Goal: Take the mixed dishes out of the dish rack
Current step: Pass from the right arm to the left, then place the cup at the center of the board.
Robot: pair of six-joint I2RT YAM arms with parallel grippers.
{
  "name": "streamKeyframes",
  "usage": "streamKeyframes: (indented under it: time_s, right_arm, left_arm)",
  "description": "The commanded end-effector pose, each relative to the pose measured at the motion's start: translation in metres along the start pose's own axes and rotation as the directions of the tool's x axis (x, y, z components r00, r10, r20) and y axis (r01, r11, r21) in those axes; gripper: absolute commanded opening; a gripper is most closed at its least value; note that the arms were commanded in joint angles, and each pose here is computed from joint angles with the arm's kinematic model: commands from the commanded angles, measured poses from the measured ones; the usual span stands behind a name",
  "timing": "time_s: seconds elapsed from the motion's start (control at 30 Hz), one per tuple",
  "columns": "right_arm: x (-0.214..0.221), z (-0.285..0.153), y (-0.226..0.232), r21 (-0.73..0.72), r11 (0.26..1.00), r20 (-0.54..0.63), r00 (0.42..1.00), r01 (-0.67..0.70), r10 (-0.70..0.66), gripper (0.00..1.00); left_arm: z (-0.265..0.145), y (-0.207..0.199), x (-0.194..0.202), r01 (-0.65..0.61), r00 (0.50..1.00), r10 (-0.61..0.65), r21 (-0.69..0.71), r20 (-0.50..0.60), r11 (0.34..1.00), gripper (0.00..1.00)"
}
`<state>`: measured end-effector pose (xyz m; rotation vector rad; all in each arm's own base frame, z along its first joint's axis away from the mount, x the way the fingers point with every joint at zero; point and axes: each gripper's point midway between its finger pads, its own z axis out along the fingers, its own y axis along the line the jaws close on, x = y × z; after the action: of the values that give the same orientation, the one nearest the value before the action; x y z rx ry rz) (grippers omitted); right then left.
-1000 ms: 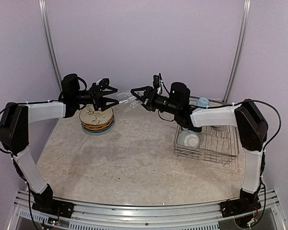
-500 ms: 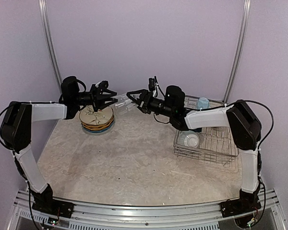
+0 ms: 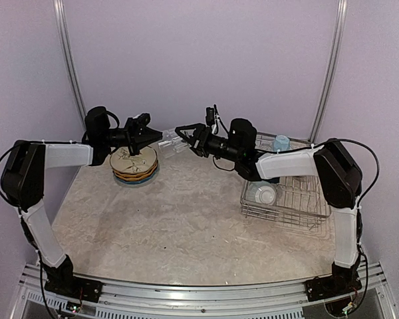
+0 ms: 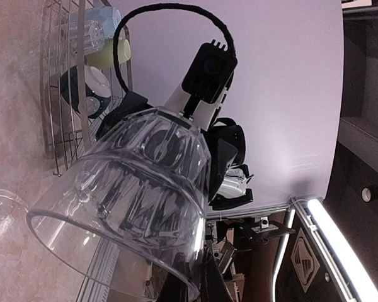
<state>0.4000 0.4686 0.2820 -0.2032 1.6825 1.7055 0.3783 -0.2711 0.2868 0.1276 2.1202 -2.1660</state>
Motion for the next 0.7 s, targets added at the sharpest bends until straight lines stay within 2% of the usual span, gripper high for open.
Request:
streamKeyframes:
  time_s: [0.0, 0.1, 0.23, 0.3, 0.53, 0.67]
  right_arm:
    - [0.003, 0.005, 0.006, -0.006, 1.0, -0.021, 1.0, 0.019, -0.019, 0.22]
    - [0.001, 0.0, 0.0, 0.025, 1.0, -0.017, 1.0, 0.019, -0.018, 0.46]
    - [-0.002, -0.012, -0.02, 0.146, 0.989, -0.019, 0.999, 0.035, -0.032, 0.89]
    - [-0.005, -0.019, -0.027, 0.195, 0.98, -0.015, 0.999, 0.045, -0.043, 0.99]
    - [-0.013, -0.046, -0.042, 0.248, 0.969, 0.011, 1.0, 0.02, -0.023, 1.0]
    - [-0.022, -0.062, -0.055, 0.355, 0.934, 0.018, 0.999, 0.038, -0.048, 1.0]
  left_arm:
    - [-0.002, -0.004, -0.001, -0.056, 0.998, 0.056, 0.003, 0.016, 0.998, 0.0]
    - [-0.005, -0.002, -0.003, -0.058, 0.998, 0.059, -0.016, 0.032, 0.998, 0.0]
    - [-0.007, -0.002, -0.005, -0.073, 0.996, 0.075, -0.051, 0.047, 0.996, 0.0]
    - [-0.008, -0.002, -0.005, -0.072, 0.996, 0.076, -0.064, 0.051, 0.995, 0.0]
    - [-0.009, 0.007, -0.007, -0.037, 0.997, 0.044, -0.101, 0.07, 0.994, 0.0]
    - [-0.014, 0.032, -0.011, 0.033, 0.992, 0.004, -0.279, 0.13, 0.96, 0.0]
